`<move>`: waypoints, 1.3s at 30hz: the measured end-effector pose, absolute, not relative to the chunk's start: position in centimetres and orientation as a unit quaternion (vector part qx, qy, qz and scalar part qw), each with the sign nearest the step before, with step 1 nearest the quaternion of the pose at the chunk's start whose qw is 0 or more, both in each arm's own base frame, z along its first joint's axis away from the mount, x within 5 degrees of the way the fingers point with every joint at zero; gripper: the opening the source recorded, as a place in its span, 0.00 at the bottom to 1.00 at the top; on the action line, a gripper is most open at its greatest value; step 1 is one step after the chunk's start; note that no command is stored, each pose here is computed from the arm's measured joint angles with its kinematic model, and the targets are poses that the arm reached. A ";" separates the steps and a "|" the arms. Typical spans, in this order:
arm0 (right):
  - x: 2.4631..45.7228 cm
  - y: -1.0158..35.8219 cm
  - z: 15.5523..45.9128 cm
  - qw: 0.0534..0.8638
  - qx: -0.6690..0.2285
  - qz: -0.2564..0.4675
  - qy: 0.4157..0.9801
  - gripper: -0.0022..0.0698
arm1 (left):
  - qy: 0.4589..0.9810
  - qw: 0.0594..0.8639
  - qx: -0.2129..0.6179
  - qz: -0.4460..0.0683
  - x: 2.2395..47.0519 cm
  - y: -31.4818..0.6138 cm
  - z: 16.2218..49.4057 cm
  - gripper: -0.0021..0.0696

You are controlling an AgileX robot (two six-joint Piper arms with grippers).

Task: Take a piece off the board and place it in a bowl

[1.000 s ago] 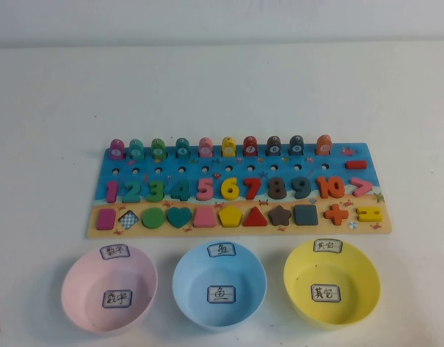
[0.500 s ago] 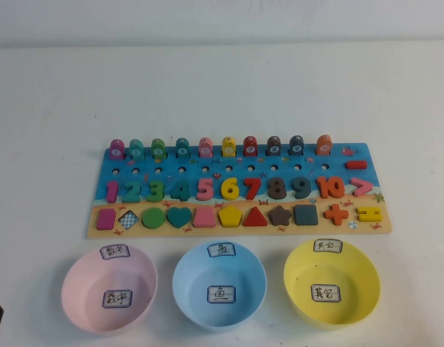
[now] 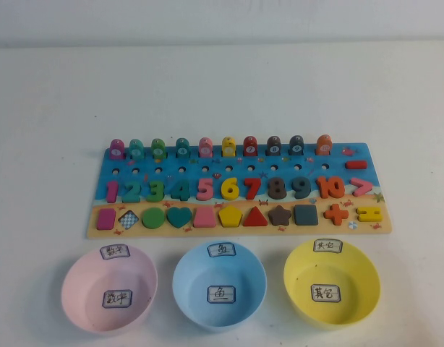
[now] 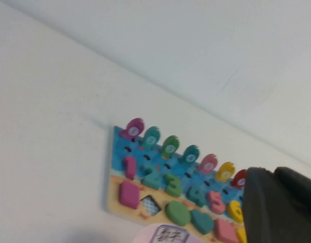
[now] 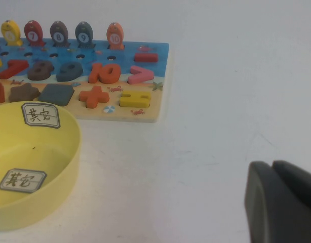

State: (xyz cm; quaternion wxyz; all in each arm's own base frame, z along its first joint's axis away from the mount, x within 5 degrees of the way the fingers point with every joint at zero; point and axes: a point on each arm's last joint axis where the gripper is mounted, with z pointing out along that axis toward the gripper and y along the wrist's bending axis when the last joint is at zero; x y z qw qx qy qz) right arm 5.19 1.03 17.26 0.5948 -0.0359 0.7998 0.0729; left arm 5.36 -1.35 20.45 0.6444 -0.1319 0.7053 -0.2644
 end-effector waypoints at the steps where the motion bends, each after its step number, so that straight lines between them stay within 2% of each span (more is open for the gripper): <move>1: 5.2 1.0 17.3 0.595 -0.036 0.073 0.800 0.01 | 0.705 0.643 -0.128 -0.270 5.2 -1.4 21.3 0.02; 6: 5.2 1.0 17.3 0.595 -0.036 0.073 0.800 0.01 | 0.730 0.618 -0.103 -0.271 5.2 -2.0 25.9 0.02; 11: 5.2 1.0 17.3 0.595 -0.036 0.073 0.800 0.01 | 0.790 0.564 -0.070 -0.228 7.0 -2.4 29.3 0.02; 17: 5.2 1.0 17.3 0.595 -0.036 0.073 0.800 0.01 | 0.849 0.497 -0.017 -0.180 10.3 -3.0 31.2 0.02; 22: 5.2 1.0 17.3 0.595 -0.036 0.073 0.800 0.01 | 0.899 0.409 0.042 -0.149 13.0 -3.7 31.4 0.02; 27: 5.2 1.0 17.3 0.595 -0.036 0.073 0.800 0.01 | 0.923 0.353 0.076 -0.134 14.8 -4.1 30.1 0.02; 32: 5.2 1.0 17.3 0.595 -0.036 0.073 0.800 0.01 | 0.927 0.332 0.104 -0.139 16.1 -5.3 29.3 0.02; 39: 5.2 1.0 17.3 0.595 -0.036 0.073 0.800 0.01 | 0.929 0.313 0.123 -0.154 18.7 -7.3 29.9 0.02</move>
